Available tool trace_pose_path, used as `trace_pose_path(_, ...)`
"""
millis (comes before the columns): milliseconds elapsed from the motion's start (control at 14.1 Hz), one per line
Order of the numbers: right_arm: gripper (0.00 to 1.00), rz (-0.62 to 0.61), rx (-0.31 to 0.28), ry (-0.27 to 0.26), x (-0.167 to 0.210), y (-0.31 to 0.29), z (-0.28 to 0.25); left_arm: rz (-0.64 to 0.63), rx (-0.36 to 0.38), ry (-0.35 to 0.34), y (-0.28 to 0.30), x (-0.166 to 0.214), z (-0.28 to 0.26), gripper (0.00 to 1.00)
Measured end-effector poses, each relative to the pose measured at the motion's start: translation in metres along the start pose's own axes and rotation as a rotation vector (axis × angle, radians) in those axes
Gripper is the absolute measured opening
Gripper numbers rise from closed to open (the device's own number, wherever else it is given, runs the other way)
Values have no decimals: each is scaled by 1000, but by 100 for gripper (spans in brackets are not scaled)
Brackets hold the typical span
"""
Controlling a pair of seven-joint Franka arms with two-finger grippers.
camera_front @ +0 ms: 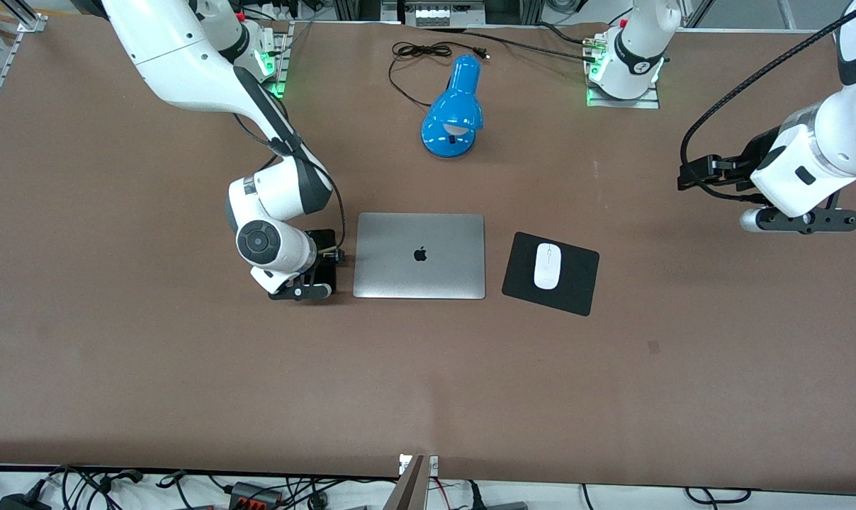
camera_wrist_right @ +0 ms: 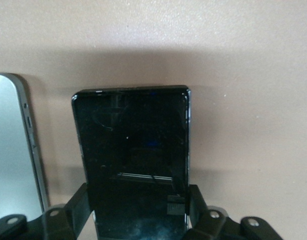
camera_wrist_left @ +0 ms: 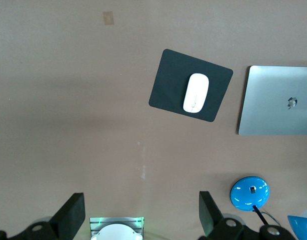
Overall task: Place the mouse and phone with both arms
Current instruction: 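Lower the phone beside the laptop and open the right gripper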
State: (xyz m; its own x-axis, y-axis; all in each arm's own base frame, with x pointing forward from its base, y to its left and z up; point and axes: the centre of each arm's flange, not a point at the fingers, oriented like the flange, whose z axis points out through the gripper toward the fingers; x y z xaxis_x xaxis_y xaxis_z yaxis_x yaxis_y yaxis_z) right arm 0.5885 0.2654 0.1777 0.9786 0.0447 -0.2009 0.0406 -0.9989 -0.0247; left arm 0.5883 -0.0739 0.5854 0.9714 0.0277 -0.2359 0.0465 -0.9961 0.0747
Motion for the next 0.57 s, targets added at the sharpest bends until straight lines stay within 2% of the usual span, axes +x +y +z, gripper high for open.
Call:
trace_pose_path(142, 100, 5, 4, 20, 5, 2, -9, -14, -4, 11, -8, -1, -4, 100)
trace_pose_path(284, 100, 14, 20, 77, 13, 6, -43, -22, -5, 42, -10, -9, -6, 100)
trace_pose_path(426, 100, 31, 38, 141, 17, 17, -102, -28, -2, 83, -10, -23, 0, 100)
trace_pose_path(568, 100, 56, 44, 157, 15, 40, -168, -47, 1, 94, -18, -34, 5, 100)
